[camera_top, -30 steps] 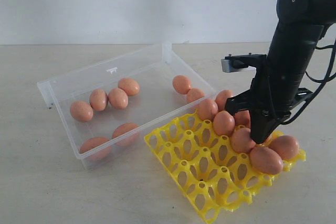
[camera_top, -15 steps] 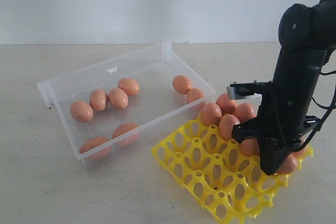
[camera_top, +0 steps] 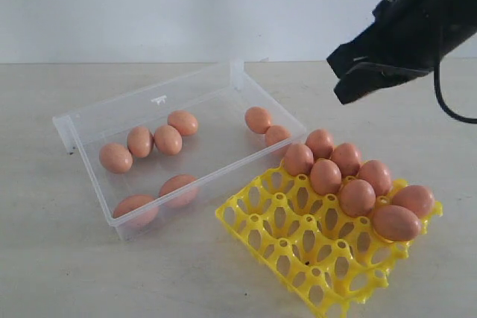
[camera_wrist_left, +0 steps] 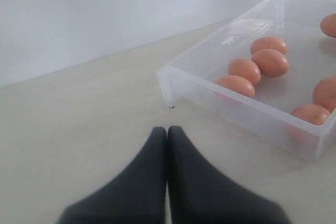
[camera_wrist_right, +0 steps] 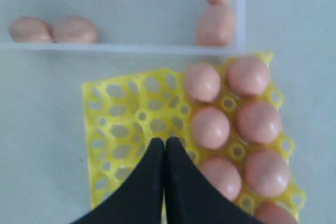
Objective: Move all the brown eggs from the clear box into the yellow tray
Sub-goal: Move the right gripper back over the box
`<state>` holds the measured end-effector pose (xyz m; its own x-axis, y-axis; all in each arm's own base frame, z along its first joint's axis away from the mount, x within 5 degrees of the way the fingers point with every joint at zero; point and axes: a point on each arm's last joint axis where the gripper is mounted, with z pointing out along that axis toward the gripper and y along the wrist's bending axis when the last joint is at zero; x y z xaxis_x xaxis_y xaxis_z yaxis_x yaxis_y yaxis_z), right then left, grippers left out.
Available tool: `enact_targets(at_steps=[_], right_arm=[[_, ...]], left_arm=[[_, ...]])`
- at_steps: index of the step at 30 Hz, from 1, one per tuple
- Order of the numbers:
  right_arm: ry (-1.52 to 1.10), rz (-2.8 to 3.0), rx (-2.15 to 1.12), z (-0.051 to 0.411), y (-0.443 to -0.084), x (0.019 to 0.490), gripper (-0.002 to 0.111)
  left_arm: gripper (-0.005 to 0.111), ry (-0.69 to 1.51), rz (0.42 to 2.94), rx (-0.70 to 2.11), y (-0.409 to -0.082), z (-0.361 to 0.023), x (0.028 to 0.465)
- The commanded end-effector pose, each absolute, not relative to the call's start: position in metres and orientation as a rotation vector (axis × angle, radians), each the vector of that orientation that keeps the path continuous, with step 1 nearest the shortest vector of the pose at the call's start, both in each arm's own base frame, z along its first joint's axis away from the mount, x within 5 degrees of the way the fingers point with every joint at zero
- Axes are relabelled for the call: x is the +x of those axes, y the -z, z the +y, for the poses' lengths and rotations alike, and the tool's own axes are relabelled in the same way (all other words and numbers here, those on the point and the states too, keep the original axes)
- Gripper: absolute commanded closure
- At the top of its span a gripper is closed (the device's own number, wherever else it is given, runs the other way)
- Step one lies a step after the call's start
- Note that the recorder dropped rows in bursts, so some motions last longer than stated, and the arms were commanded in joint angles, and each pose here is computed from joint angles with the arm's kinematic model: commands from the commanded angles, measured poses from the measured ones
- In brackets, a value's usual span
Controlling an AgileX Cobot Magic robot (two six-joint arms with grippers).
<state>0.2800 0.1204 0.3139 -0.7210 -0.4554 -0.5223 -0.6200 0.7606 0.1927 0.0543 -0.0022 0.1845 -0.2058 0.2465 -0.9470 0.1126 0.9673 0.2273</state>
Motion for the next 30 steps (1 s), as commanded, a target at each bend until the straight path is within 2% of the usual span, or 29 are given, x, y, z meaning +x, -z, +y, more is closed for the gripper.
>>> enact_targets(at_steps=[1, 3, 8, 13, 18, 21, 25, 26, 27, 30], right_arm=[[-0.580, 2.334, -1.055, 0.171, -0.316, 0.269, 0.109], [-0.545, 2.295, -1.168, 0.214, -0.303, 0.270, 0.109], [-0.348, 2.381, -1.171, 0.279, -0.277, 0.295, 0.109], [-0.099, 2.581, -1.203, 0.314, -0.247, 0.329, 0.109], [-0.110, 2.621, -1.156, 0.342, -0.226, 0.357, 0.108], [-0.208, 2.581, -1.118, 0.354, -0.222, 0.365, 0.097], [-0.292, 2.468, -1.094, 0.366, -0.219, 0.374, 0.060], [-0.287, 2.465, -1.063, 0.367, -0.216, 0.377, 0.054], [-0.288, 2.463, -1.027, 0.367, -0.217, 0.378, 0.052], [-0.250, 2.457, -0.949, 0.367, -0.211, 0.384, 0.057]], left_arm=[[0.111, -0.118, 1.771, 0.260, -0.186, -0.002, 0.054], [0.111, -0.118, 1.771, 0.260, -0.186, -0.002, 0.054], [0.111, -0.118, 1.771, 0.260, -0.186, -0.002, 0.054], [0.111, -0.118, 1.771, 0.260, -0.186, -0.002, 0.054], [0.111, -0.118, 1.771, 0.260, -0.186, -0.002, 0.054], [0.111, -0.118, 1.771, 0.260, -0.186, -0.002, 0.054], [0.111, -0.118, 1.771, 0.260, -0.186, -0.002, 0.054], [0.111, -0.118, 1.771, 0.260, -0.186, -0.002, 0.054], [0.111, -0.118, 1.771, 0.260, -0.186, -0.002, 0.054], [0.111, -0.118, 1.771, 0.260, -0.186, -0.002, 0.054]])
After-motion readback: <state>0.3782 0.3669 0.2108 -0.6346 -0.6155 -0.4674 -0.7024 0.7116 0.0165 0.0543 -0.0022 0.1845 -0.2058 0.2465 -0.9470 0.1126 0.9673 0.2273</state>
